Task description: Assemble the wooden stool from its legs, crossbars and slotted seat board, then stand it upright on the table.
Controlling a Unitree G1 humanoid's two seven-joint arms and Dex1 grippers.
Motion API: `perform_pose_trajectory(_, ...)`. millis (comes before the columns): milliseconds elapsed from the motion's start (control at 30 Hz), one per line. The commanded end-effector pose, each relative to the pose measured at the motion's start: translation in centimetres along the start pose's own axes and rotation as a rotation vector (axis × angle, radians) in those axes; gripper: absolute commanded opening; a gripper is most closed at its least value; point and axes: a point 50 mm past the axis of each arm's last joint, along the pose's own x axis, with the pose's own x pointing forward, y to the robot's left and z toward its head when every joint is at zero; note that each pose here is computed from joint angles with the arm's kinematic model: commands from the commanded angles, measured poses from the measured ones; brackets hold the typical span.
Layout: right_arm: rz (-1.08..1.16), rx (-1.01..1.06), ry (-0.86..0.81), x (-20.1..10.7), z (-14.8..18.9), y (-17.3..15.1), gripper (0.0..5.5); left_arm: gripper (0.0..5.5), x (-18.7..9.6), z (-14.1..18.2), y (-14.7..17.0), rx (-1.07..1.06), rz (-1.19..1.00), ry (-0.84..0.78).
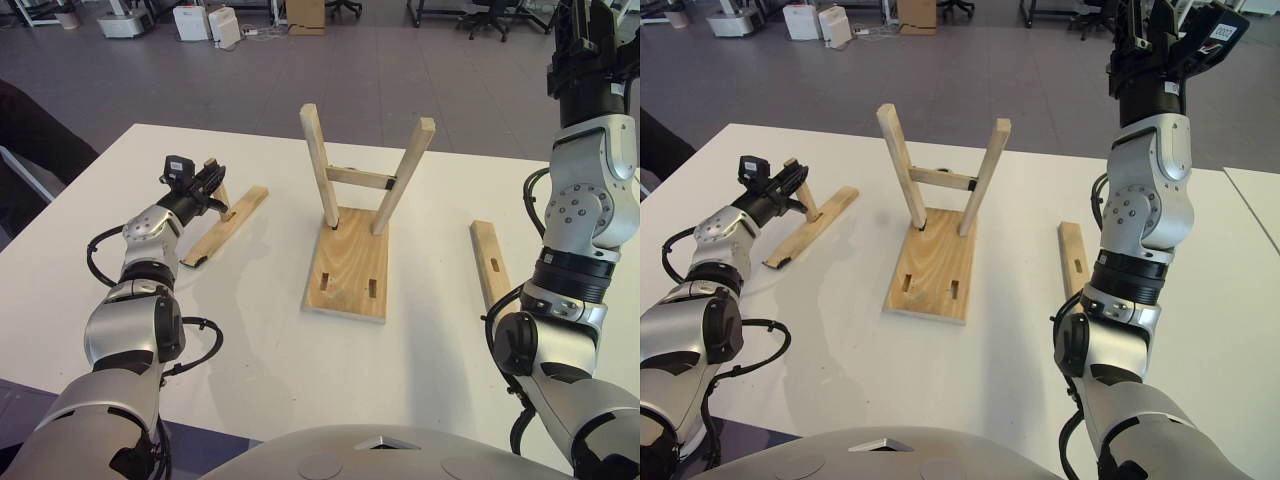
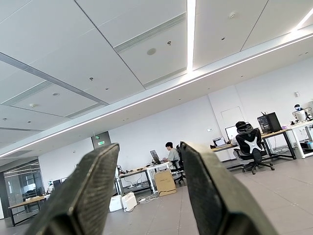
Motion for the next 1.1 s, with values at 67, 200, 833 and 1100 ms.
perform_pose_trajectory(67, 0.001, 0.015, 0.021, 0.0, -0.3, 0.0, 2.35, 0.40, 0.3, 0.1, -0.4, 0.007, -0.023, -0.002)
perform_pose_trajectory(200, 0.000, 0.015, 0.023, 0.0, -0.4, 0.0, 2.35, 0.40, 0.6, 0.0, -1.0, 0.007, -0.047, -0.007)
perform_pose_trajectory(833, -0.007, 0.017, 0.020, 0.0, -0.4, 0.0, 2.35, 0.40, -3.2, -5.3, -0.6, -0.011, 0.058, 0.119)
perform_pose_trajectory(1100, -0.056, 0.048, 0.007, -0.6, -0.2, -0.5, 2.35, 0.40, -6.8, -8.6, -2.4, -0.276, 0.118, 0.201)
